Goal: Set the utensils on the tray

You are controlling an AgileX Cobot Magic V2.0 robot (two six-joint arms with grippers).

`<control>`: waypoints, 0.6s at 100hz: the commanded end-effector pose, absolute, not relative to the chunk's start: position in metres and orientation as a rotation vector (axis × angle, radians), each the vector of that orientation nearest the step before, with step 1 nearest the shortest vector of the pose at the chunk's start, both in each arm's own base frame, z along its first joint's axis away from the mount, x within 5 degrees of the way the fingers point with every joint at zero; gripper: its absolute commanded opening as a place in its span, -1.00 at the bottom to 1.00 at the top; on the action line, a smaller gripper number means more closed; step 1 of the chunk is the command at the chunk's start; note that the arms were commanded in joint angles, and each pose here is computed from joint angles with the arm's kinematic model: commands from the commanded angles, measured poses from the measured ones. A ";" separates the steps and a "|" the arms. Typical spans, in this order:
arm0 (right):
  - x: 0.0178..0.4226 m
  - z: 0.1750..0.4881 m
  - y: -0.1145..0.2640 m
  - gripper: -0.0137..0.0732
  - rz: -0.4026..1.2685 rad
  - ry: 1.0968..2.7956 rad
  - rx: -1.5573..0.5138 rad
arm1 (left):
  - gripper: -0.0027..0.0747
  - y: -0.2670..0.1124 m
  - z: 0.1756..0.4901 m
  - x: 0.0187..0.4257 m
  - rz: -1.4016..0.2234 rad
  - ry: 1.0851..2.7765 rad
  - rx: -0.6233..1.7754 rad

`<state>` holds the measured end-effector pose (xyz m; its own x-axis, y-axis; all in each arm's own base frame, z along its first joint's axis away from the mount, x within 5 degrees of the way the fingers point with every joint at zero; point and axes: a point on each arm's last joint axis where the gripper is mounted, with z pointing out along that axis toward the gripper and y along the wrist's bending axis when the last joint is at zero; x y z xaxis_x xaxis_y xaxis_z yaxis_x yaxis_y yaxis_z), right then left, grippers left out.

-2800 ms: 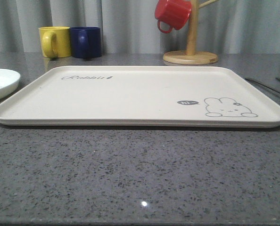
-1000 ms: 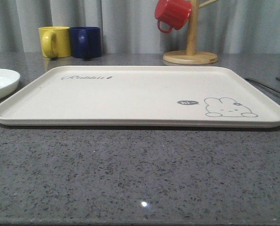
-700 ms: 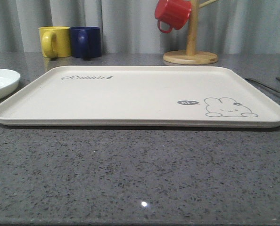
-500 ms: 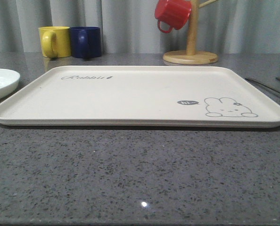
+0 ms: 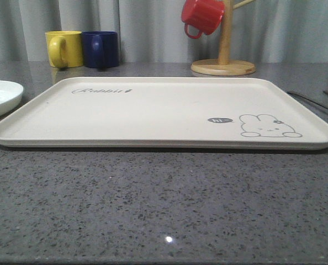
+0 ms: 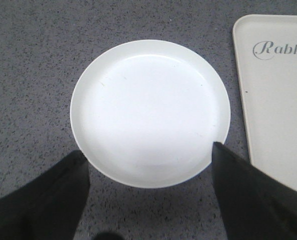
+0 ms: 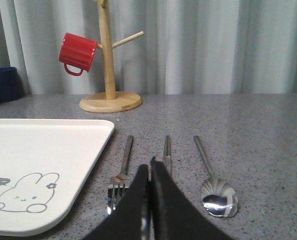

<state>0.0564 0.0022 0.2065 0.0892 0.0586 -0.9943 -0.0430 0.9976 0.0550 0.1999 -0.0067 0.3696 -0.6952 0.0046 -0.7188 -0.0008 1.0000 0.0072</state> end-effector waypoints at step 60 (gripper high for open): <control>0.052 0.221 0.002 -0.84 0.070 1.355 0.010 | 0.35 0.053 0.331 0.305 0.104 2.536 -0.195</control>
<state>0.0564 0.0022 0.2065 0.0892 0.0586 -0.9943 -0.0430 0.9976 0.0550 0.3016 0.0498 0.3186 -0.8550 -0.1116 -0.5065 -0.1552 0.9869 0.0446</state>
